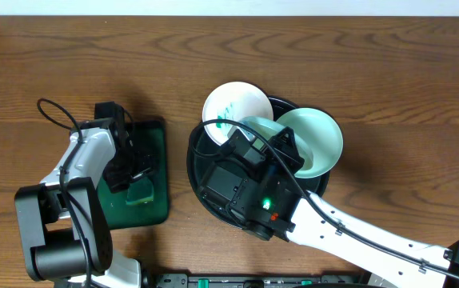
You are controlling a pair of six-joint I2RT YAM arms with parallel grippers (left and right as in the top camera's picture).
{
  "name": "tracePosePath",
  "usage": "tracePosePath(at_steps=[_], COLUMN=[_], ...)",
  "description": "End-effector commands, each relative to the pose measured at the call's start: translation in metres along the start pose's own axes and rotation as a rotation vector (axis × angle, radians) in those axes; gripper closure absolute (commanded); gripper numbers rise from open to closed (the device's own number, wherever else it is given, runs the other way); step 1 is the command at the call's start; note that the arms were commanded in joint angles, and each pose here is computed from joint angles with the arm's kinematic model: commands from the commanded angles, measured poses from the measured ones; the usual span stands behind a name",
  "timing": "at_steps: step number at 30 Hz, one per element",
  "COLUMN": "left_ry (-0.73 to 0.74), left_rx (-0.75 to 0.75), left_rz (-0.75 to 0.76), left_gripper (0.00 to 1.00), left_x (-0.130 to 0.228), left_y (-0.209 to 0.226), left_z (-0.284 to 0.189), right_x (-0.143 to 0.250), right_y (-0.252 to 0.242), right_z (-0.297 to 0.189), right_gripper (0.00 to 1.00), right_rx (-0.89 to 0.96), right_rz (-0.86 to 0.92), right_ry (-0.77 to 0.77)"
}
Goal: Clean dirty plates on tray and stack at the side
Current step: 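Lift the pale-green plate off the black tray with the right gripper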
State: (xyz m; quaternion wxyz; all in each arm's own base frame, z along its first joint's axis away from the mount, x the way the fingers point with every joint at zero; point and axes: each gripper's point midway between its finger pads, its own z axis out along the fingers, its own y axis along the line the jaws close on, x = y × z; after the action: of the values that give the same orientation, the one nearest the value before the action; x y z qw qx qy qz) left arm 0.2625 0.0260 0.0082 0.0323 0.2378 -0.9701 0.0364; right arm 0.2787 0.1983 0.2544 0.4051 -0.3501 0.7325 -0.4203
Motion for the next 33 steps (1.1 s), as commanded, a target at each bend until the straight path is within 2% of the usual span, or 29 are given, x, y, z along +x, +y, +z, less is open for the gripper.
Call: tracePosePath(at_steps=[1,21,23,26,29,33], left_ry=[0.017,0.017,0.016,0.017,0.017,0.017], left_rx=[0.011,0.011,0.011,0.011,0.011,0.011], left_rz=[-0.004,-0.004,-0.004,-0.004,-0.004,-0.004], left_gripper=[0.25,0.25,0.25,0.25,0.25,0.25], left_x=[0.003,0.003,0.003,0.003,0.003,0.003], left_y=[-0.001,-0.001,-0.001,-0.001,-0.001,-0.001], left_z=[0.002,0.002,0.002,0.002,0.002,0.002], right_x=[-0.005,-0.005,-0.006,-0.004,-0.001,0.003], right_y=[-0.016,-0.015,-0.003,0.034,0.062,0.079], right_z=[-0.006,-0.006,-0.005,-0.006,-0.007,-0.005], right_gripper=[0.99,0.99,0.99,0.99,0.99,0.99], right_rx=[0.047,0.039,-0.030,-0.259,-0.452,-0.584], right_rz=[0.029,0.036,0.064,0.185,0.350,0.602], right_ry=[-0.020,-0.021,-0.020,0.012,0.087,0.215])
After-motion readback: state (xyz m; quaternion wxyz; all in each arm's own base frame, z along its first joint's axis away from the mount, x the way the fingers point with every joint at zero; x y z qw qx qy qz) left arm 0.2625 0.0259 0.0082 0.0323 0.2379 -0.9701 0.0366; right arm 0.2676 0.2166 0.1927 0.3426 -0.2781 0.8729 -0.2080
